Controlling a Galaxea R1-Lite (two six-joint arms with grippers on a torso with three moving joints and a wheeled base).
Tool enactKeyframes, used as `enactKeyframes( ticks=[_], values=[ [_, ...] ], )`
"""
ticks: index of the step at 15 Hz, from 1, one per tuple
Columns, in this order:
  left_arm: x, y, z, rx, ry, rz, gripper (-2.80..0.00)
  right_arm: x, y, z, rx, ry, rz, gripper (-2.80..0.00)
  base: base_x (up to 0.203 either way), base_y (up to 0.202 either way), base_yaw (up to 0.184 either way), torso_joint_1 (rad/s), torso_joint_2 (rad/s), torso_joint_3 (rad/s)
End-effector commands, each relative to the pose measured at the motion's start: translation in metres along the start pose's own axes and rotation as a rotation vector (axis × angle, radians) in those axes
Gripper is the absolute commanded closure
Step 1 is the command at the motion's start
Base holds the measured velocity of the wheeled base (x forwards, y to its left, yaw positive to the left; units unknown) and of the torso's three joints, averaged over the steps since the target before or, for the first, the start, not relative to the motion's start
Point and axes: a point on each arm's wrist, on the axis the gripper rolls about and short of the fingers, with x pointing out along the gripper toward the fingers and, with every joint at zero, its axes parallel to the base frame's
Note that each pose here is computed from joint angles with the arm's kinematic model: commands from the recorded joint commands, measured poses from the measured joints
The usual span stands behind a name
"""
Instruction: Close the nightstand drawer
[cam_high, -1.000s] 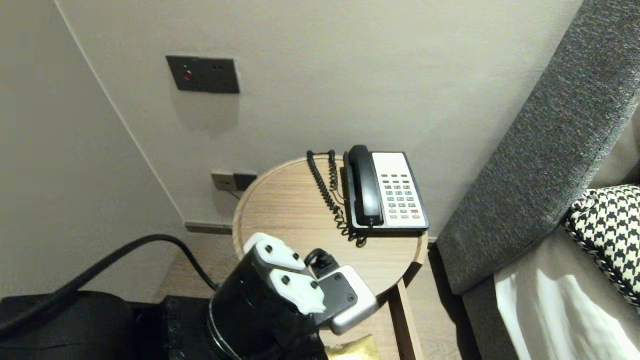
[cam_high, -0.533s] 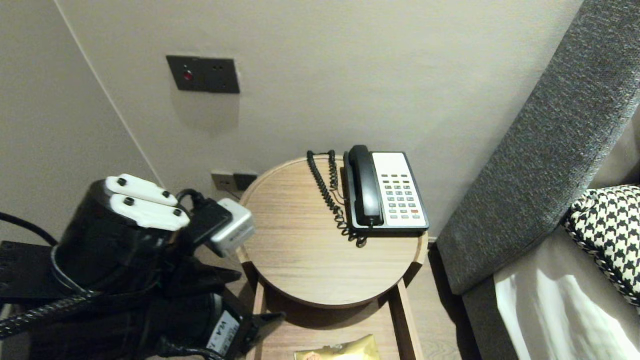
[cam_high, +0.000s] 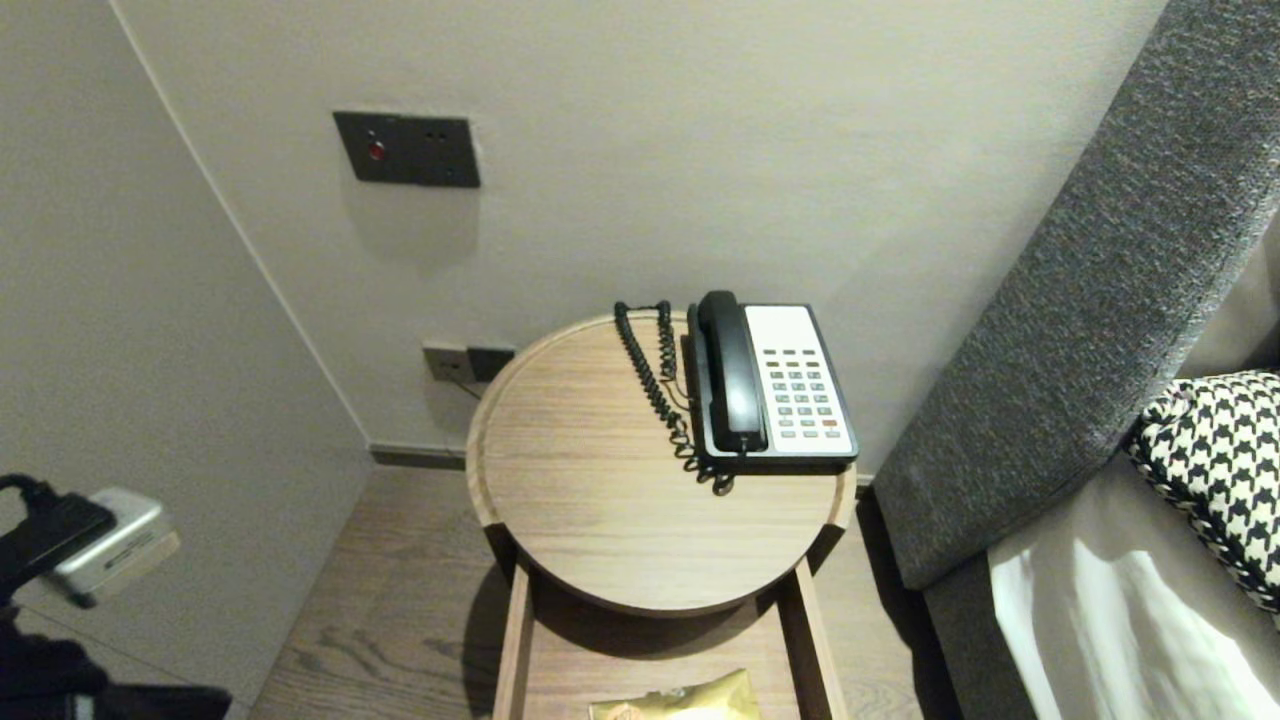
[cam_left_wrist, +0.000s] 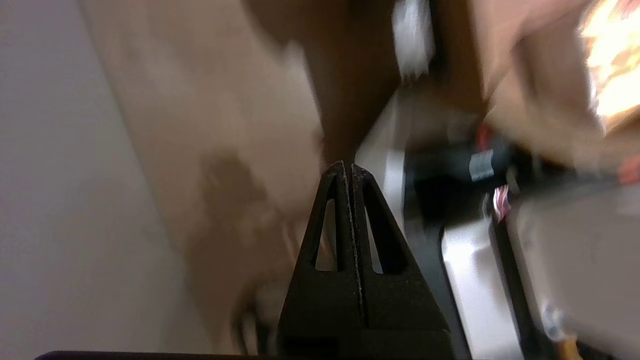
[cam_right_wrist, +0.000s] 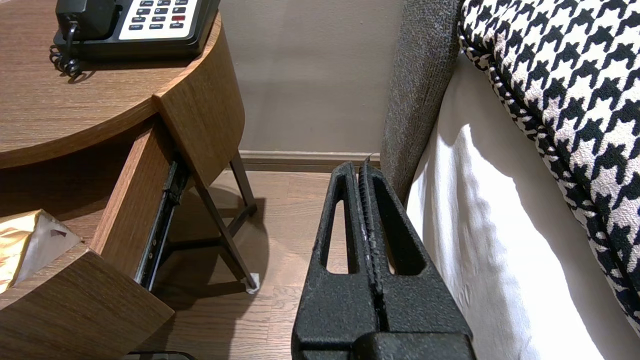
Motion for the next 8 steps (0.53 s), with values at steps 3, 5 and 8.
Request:
enactKeyframes(
  ticks=[3,5,8],
  values=[
    [-0.010,0.008,-0.045,-0.056,0.211,-0.038,0.00,0.002,0.000,-0.011,0.000,0.038,-0.001,0.00,0.000,0.000,0.000,0.000,0.00,0.000],
    [-0.002,0.009,-0.048,-0.072,0.260,-0.038,0.00,0.002,0.000,-0.011,0.000,0.038,-0.001,0.00,0.000,0.000,0.000,0.000,0.00,0.000],
    [0.016,0.008,-0.049,-0.108,0.388,-0.094,0.00,0.002,0.000,-0.011,0.000,0.038,-0.001,0.00,0.000,0.000,0.000,0.000,0.00,0.000]
  ],
)
